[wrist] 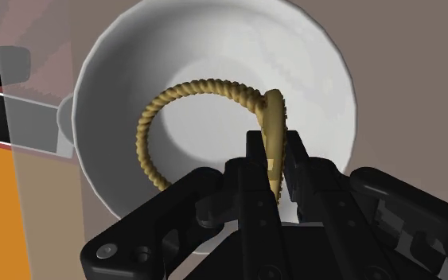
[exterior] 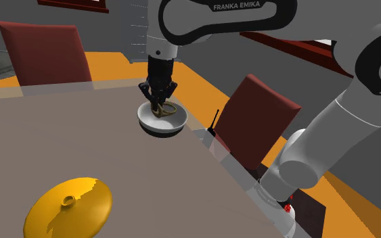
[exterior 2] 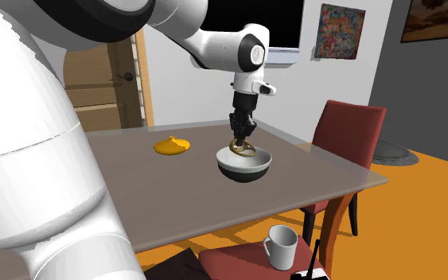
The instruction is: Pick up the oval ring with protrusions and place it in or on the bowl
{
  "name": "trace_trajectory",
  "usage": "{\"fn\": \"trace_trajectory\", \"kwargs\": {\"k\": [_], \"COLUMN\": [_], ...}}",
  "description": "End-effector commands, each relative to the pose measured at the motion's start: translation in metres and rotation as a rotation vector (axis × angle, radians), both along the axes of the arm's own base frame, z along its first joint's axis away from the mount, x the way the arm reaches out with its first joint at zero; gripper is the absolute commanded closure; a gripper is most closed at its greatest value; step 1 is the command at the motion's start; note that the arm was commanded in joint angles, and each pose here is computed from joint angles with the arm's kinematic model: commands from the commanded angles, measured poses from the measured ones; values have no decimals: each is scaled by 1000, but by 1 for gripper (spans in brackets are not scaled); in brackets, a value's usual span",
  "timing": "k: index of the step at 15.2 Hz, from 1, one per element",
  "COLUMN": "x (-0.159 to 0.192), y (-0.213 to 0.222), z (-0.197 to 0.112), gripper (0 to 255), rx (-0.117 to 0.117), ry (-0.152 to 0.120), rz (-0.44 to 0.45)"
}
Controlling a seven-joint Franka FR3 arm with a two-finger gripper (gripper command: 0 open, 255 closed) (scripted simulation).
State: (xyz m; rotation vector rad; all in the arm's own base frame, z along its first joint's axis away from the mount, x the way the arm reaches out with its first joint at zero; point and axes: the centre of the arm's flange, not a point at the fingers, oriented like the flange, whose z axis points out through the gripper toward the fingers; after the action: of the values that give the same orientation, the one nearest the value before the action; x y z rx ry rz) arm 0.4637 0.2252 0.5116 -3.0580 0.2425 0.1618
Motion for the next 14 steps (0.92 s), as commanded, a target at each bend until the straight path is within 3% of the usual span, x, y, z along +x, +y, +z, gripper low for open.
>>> {"fn": "trace_trajectory", "kwargs": {"k": [1,2,3,8,12,14], "x": [0,0,0,0,5,5], "y": [0,0,0,0,-4,-4], "z": [0,0,0,0,50,50], "gripper": [255,255,0,0,0,0], "rx": [0,0,0,0,0,0], "ry": [0,0,0,0,0,0], "rz": [0,0,0,0,0,0]}}
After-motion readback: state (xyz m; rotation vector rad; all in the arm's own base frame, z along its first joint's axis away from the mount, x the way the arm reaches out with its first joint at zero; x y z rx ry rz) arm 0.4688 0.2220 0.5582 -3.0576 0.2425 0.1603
